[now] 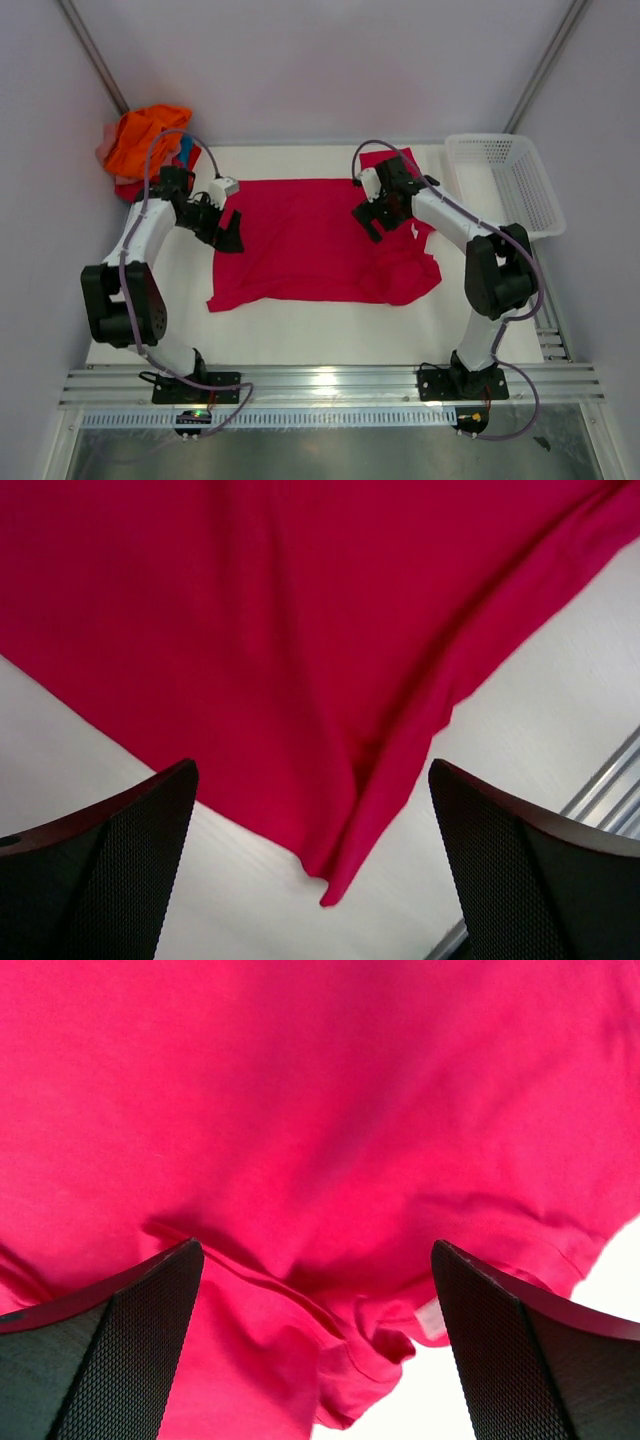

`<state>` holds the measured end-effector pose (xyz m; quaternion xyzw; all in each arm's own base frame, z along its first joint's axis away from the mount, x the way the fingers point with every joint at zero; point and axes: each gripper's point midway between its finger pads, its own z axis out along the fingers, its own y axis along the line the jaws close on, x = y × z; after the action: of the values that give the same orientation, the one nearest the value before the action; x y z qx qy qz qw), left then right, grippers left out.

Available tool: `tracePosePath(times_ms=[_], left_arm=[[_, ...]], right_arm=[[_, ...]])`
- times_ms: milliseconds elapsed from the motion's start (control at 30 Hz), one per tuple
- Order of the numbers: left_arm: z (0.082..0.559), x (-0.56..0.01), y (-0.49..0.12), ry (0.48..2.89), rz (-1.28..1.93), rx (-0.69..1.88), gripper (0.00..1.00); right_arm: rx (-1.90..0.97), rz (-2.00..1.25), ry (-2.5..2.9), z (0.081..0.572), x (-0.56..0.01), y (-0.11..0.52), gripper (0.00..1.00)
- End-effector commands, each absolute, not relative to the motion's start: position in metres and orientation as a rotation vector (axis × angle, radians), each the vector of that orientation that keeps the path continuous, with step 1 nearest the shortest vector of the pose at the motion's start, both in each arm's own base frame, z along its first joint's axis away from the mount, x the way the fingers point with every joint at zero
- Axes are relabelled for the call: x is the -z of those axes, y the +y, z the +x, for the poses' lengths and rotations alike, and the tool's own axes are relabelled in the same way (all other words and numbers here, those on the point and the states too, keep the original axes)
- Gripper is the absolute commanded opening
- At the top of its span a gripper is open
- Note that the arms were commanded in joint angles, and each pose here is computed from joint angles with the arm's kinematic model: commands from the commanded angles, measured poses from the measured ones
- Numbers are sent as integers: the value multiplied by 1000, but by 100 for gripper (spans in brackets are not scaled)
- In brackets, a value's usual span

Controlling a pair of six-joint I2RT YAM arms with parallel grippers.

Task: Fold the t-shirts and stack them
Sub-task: Flatten out the tshirt

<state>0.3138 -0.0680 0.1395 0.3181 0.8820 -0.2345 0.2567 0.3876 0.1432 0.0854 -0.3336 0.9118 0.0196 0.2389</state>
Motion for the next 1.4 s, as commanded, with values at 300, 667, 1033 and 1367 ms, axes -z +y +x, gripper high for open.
tracePosePath(times_ms=[300, 667, 1033, 1367], left_arm=[[407, -80, -83, 2451, 585, 756, 99], [417, -52, -78, 2512, 565, 705, 99], [430, -43, -71, 2546, 509, 649, 99], [450, -27, -65, 2590, 445, 614, 99]], right_arm=[[-204, -1217, 2320, 352, -99, 257, 99], [-178, -1285, 2311, 344, -51, 310, 99], [-97, -1338, 2389, 334, -14, 299, 99], [-211, -1483, 2415, 275, -28, 289, 99]])
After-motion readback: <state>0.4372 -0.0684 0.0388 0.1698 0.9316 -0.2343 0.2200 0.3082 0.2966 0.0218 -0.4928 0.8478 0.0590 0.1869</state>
